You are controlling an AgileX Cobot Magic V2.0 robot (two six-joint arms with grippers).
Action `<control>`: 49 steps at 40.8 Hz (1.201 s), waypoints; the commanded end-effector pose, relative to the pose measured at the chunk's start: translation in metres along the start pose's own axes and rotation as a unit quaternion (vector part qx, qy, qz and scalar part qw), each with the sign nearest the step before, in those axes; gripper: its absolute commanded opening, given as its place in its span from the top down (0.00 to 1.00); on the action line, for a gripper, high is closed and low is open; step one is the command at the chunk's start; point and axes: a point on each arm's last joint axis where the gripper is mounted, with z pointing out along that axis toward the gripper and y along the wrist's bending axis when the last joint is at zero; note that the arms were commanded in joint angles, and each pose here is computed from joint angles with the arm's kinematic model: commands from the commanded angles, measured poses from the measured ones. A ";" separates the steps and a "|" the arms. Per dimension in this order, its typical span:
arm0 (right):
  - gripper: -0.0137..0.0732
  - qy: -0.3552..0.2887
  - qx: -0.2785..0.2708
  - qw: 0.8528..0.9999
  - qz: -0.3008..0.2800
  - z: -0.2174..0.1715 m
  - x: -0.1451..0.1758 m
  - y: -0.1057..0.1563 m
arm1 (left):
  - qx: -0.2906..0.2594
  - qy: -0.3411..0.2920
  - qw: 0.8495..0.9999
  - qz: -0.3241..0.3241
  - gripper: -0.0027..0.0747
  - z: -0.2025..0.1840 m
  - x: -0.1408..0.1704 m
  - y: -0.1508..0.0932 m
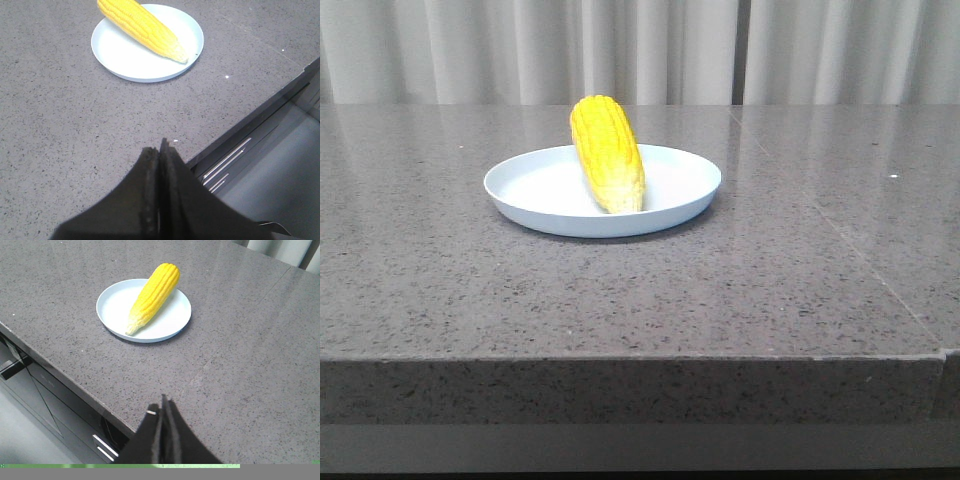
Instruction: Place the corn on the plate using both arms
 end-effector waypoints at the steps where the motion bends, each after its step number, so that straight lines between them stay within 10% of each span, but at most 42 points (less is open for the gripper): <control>1: 0.94 -0.043 0.006 0.999 -0.006 -0.002 -0.012 -0.001 | 0.000 -0.047 0.999 -0.004 0.99 -0.005 -0.013 0.000; 21: 0.94 -0.043 0.006 0.999 -0.006 -0.002 -0.012 -0.001 | -0.082 -0.096 0.992 -0.020 0.99 -0.015 0.022 0.007; 49: 0.94 -0.043 0.006 0.999 -0.006 -0.002 -0.012 -0.001 | -0.285 -0.307 0.907 -0.046 0.99 0.047 0.129 0.024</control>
